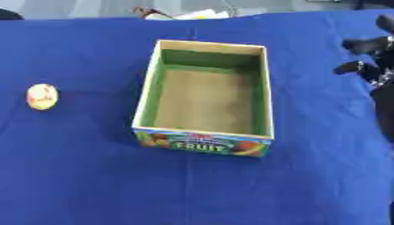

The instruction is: Pick up objects on the table and place them in the box.

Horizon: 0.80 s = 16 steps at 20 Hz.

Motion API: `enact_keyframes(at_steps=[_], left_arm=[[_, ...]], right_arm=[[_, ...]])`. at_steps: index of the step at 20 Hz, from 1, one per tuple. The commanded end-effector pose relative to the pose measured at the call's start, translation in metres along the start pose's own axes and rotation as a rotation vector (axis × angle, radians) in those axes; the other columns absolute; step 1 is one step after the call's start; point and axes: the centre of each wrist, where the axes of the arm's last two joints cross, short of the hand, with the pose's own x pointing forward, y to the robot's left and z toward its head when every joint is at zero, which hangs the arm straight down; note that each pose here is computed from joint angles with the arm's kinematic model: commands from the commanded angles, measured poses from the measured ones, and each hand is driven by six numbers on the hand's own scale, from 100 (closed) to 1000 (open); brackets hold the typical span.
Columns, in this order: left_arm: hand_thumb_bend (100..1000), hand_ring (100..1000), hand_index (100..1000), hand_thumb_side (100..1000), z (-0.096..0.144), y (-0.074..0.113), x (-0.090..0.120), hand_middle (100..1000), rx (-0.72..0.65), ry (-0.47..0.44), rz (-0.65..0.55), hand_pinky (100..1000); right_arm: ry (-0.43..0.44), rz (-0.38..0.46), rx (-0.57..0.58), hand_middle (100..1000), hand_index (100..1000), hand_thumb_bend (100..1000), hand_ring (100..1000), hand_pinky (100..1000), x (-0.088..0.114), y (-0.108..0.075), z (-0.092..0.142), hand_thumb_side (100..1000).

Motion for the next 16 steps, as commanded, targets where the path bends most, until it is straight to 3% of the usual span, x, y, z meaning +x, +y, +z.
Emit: enact_keyframes(at_steps=[1,7,12,14,16], left_arm=[[100,552,768,789,-0.020,0.013,0.021,614,-0.046,-0.086,-0.102,522],[100,581,784,611,-0.048,0.036,0.051,631,-0.087,-0.148,-0.468,538],[100,634,828,435,-0.056,0.047,0.051,665,-0.278,-0.047,-0.818,569],[100,654,868,464,-0.058,0.051,0.049,680,-0.368,-0.009,-0.930,573],[100,676,902,632,-0.060,0.057,0.047,696,-0.456,0.025,-1.028,576]], right_arm=[[-0.019,0.014,0.017,577,883,100,786,581,0.008,-0.002,-0.003,1000],[-0.016,0.014,0.022,577,882,100,786,580,0.008,-0.002,-0.003,1000],[-0.015,0.015,0.025,576,882,100,786,582,0.008,-0.002,-0.004,1000],[-0.018,0.014,0.027,576,881,100,785,582,0.008,-0.002,-0.004,1000],[-0.019,0.012,0.029,576,880,100,785,581,0.008,-0.002,-0.004,1000]])
